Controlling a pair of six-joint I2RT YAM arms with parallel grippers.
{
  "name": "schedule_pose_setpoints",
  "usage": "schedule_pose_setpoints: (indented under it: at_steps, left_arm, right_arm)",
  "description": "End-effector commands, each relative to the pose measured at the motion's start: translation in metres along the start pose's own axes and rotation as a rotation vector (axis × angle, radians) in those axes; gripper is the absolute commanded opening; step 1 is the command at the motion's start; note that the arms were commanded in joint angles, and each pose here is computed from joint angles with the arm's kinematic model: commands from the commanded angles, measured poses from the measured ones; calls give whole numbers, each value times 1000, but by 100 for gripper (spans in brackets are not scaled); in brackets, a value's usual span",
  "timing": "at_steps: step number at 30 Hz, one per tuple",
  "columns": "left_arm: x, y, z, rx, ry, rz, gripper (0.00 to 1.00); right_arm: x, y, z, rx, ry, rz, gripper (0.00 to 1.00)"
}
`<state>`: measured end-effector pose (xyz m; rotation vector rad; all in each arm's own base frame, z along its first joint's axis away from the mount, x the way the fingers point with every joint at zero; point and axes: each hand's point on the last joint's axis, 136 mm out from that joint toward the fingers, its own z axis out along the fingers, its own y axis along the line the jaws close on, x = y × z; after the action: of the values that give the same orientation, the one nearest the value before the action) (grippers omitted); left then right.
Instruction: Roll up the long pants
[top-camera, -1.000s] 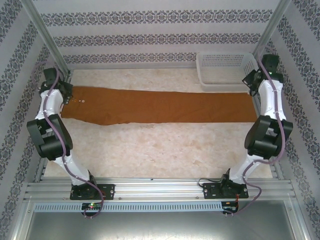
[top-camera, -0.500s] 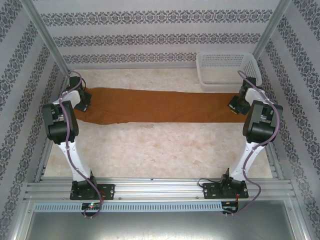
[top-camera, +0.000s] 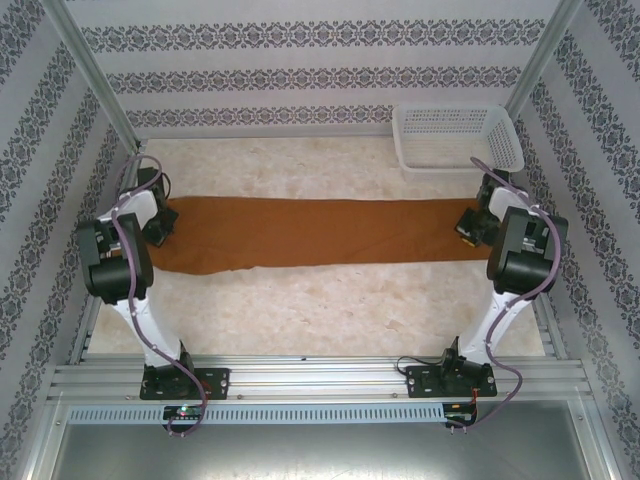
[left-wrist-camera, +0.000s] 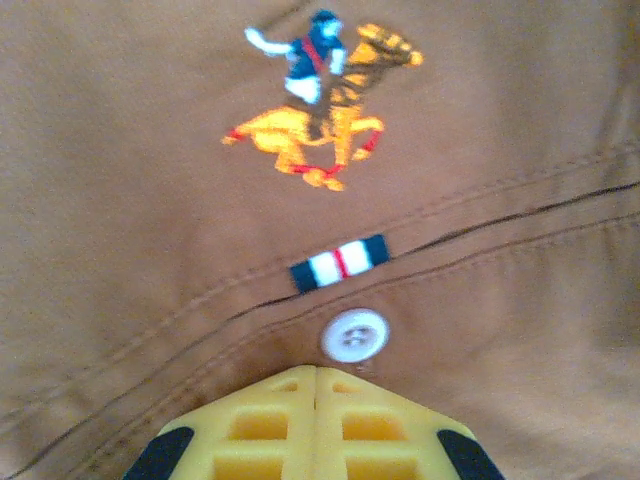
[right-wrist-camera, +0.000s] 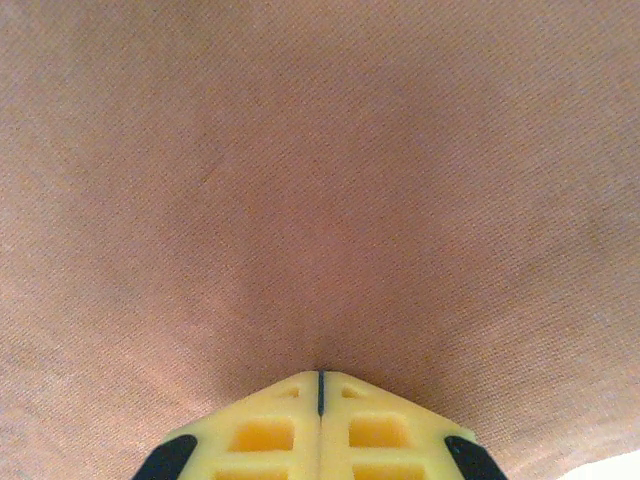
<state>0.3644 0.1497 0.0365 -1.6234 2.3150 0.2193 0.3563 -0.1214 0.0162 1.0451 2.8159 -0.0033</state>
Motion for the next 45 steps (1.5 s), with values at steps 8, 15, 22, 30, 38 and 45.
schedule_pose_setpoints:
  at_steps: [8,15,22,30,38,45]
  left_arm:
    - [16,35,-44,57,0,13,82]
    - [-1,16,-87,186,-54,24,100]
    - [-6,14,-96,190,-61,11,100]
    - [-12,10,-105,200,-74,-5,100]
    - [-9,12,-103,193,-69,-15,100]
    - [-8,16,-101,179,-71,-5,100]
  right_arm:
    - [11,-28,-55,44,-66,21,89]
    - [-35,-61,-86,84,-153,129,98]
    - [-21,-81,-37,114,-48,192,97]
    - [-3,-83,5,134,68,176,96]
    - [-5,-83,25,190,117,134,85]
    - [5,-83,49,209,187,112,18]
